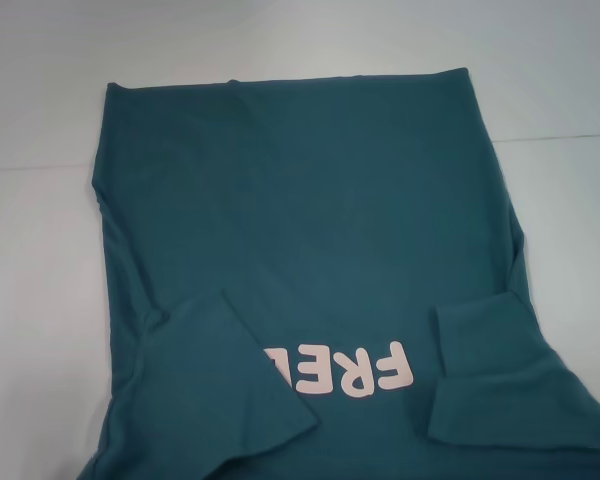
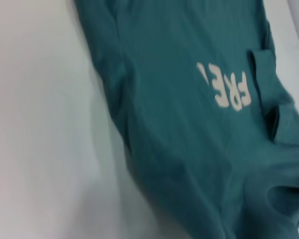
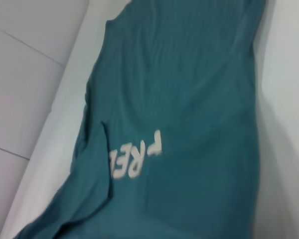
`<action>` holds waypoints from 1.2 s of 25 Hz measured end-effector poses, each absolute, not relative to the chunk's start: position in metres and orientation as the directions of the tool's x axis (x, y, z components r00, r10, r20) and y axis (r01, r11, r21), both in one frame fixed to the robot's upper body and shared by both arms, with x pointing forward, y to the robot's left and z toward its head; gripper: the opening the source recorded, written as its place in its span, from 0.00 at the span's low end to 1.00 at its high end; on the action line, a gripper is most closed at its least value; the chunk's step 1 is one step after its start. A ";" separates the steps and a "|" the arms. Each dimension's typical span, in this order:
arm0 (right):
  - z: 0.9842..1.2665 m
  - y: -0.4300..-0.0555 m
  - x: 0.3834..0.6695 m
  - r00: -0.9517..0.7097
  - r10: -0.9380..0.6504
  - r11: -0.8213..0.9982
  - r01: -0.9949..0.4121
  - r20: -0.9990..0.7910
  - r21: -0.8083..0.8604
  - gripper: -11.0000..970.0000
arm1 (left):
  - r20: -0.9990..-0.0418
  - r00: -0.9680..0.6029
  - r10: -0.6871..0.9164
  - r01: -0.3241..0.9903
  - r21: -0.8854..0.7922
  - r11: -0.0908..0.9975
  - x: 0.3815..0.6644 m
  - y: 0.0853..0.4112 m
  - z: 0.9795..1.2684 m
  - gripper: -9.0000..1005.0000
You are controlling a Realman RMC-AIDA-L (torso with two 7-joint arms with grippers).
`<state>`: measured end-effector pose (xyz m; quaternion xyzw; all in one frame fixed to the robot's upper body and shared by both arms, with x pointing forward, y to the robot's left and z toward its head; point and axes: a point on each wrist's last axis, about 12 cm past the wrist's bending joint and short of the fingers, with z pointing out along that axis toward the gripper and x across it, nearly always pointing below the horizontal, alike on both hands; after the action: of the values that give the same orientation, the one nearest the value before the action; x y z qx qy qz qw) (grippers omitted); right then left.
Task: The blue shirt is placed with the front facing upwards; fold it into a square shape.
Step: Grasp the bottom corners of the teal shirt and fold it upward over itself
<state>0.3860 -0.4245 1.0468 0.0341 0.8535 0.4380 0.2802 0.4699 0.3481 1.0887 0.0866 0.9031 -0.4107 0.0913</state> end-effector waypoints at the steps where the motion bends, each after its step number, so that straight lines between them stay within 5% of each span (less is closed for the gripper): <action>1: 1.048 -0.424 0.390 -0.835 0.306 0.614 -0.194 -0.457 0.765 0.05 | -0.246 -0.966 0.079 0.238 -0.725 0.647 0.473 0.348 1.090 0.04; 15: 1.078 -0.383 0.522 -0.716 0.271 0.675 -0.335 -0.644 0.657 0.05 | -0.499 -0.866 0.030 0.415 -0.684 0.600 0.573 0.299 1.120 0.04; 30: 1.117 -0.358 0.614 -0.583 0.225 0.808 -0.337 -0.781 0.484 0.05 | -0.666 -0.741 -0.086 0.428 -0.567 0.704 0.645 0.279 1.157 0.04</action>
<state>0.6144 -0.3583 1.1175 -0.0335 0.8346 0.3080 0.4555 0.6451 0.2785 1.1566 0.0998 0.8559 -0.3713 0.3458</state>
